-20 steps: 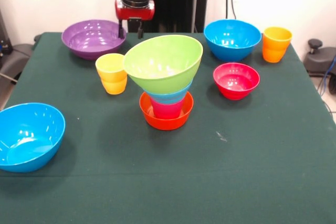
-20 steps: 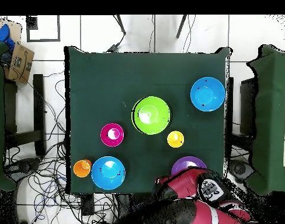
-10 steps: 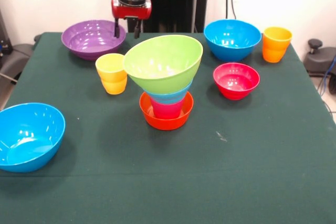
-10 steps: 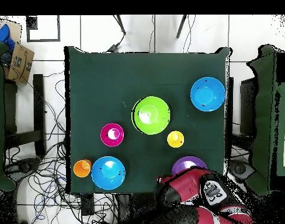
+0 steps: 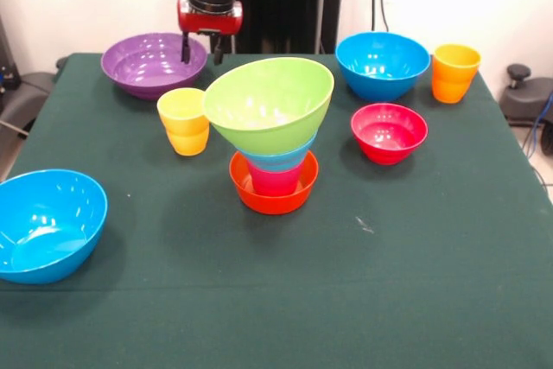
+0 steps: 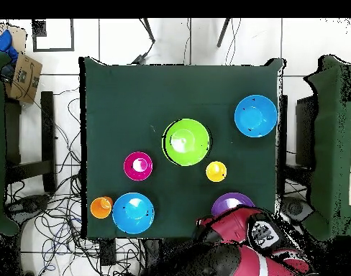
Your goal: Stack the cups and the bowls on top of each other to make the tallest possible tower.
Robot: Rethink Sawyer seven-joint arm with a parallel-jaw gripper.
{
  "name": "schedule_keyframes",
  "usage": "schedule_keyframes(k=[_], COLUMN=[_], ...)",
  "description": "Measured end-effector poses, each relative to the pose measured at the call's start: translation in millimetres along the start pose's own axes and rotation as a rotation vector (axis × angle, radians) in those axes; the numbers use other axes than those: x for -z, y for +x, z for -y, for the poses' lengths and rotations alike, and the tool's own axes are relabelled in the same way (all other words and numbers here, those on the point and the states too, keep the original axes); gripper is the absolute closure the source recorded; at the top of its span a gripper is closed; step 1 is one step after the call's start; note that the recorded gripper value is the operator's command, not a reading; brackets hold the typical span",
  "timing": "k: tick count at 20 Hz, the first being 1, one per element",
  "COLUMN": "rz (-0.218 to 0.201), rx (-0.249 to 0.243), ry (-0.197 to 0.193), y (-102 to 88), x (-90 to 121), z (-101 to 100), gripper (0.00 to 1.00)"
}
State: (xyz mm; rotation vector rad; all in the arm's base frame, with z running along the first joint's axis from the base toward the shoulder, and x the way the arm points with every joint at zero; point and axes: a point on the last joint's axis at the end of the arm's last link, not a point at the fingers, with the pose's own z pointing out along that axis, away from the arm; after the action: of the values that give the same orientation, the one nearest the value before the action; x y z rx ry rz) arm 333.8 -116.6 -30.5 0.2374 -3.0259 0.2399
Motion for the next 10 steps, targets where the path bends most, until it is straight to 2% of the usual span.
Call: schedule_keyframes(k=[4,8,10], rz=[-0.004,0.011,0.027], rx=[0.009,0.029,0.036], ry=[0.011,0.013,0.001], y=[4.2,5.6,6.2], x=[-8,-18,-25], z=[4,2,0], gripper=[0.00,0.00,0.00])
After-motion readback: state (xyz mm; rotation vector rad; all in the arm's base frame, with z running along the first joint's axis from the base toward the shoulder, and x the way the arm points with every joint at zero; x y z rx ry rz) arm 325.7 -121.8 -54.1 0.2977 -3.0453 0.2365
